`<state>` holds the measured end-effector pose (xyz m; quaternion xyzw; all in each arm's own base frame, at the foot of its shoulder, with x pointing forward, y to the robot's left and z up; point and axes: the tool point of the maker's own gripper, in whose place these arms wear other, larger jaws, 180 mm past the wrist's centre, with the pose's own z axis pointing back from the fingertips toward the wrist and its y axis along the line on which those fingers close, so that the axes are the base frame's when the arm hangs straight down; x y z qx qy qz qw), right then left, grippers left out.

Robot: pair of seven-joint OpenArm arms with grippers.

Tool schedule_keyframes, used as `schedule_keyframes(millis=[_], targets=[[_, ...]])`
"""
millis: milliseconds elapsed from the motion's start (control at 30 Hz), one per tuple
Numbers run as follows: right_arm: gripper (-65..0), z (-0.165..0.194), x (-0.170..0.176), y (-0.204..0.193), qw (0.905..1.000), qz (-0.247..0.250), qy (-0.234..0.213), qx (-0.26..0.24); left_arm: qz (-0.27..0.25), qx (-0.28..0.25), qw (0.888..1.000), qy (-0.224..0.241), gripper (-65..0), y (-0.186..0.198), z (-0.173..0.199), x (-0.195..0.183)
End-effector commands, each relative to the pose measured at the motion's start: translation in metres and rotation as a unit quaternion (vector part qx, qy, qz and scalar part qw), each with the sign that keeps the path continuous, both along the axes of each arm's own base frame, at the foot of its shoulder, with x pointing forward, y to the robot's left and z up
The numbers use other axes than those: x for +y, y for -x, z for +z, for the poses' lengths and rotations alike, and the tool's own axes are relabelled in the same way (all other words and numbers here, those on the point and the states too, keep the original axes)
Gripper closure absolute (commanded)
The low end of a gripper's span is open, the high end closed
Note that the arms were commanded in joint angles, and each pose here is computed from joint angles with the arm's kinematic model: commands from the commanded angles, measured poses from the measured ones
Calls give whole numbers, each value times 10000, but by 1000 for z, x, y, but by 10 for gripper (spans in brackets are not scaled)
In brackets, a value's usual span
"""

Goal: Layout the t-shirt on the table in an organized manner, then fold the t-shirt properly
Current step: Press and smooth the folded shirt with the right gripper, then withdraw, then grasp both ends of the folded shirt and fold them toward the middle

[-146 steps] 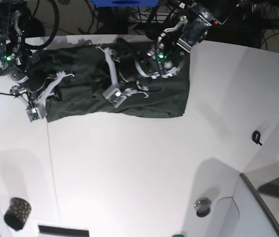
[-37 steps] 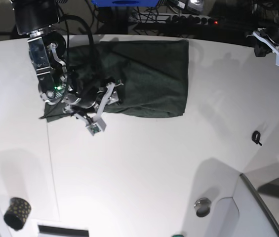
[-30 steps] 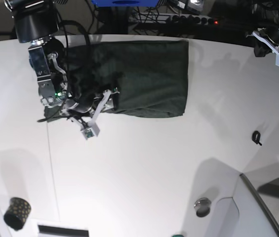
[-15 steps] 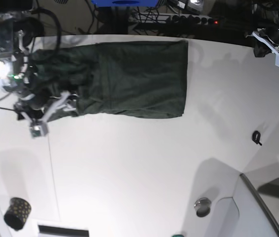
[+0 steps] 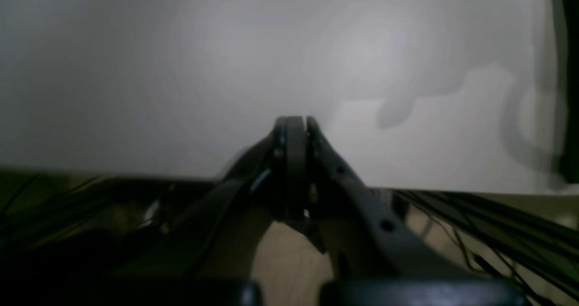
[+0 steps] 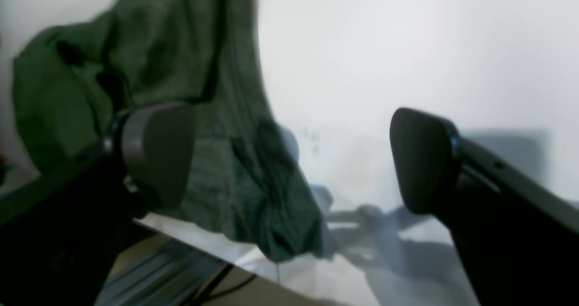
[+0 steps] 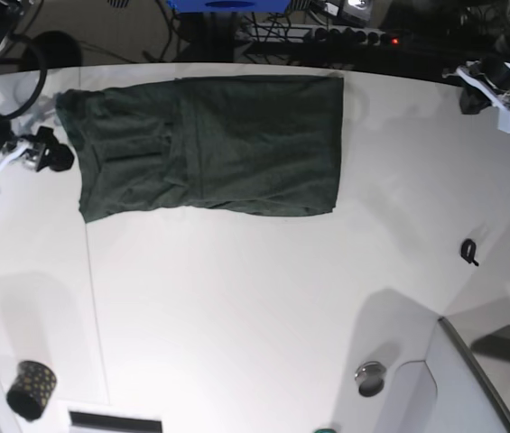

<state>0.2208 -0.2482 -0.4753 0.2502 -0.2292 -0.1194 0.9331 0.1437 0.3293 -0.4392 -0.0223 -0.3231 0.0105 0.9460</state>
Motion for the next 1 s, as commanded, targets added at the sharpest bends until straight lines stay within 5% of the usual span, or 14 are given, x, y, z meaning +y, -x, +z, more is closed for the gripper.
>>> schedule_keyframes(millis=[0,167,367,633,967], targets=[[-650,4,-13,-1,9999,89,141,22,-154,-191,9997,31,0,-10,8,-5],[-650,-12,21,12,9958,825,92,377,-678,-209,9971,284,0,-22,2,-49],[-650,-26,60,32,9890,1321,-129,645,-719,-609,9933,665,0,-52,5,-89],[-605,-28,90,53,9789,1914,-113,708,-1634,-405,9835,668,0,-65,-17,-161],[-605,-24,108,40,9774,2037,-198,530,-2050,-271,9725,1070,0,-63,-42,-212]])
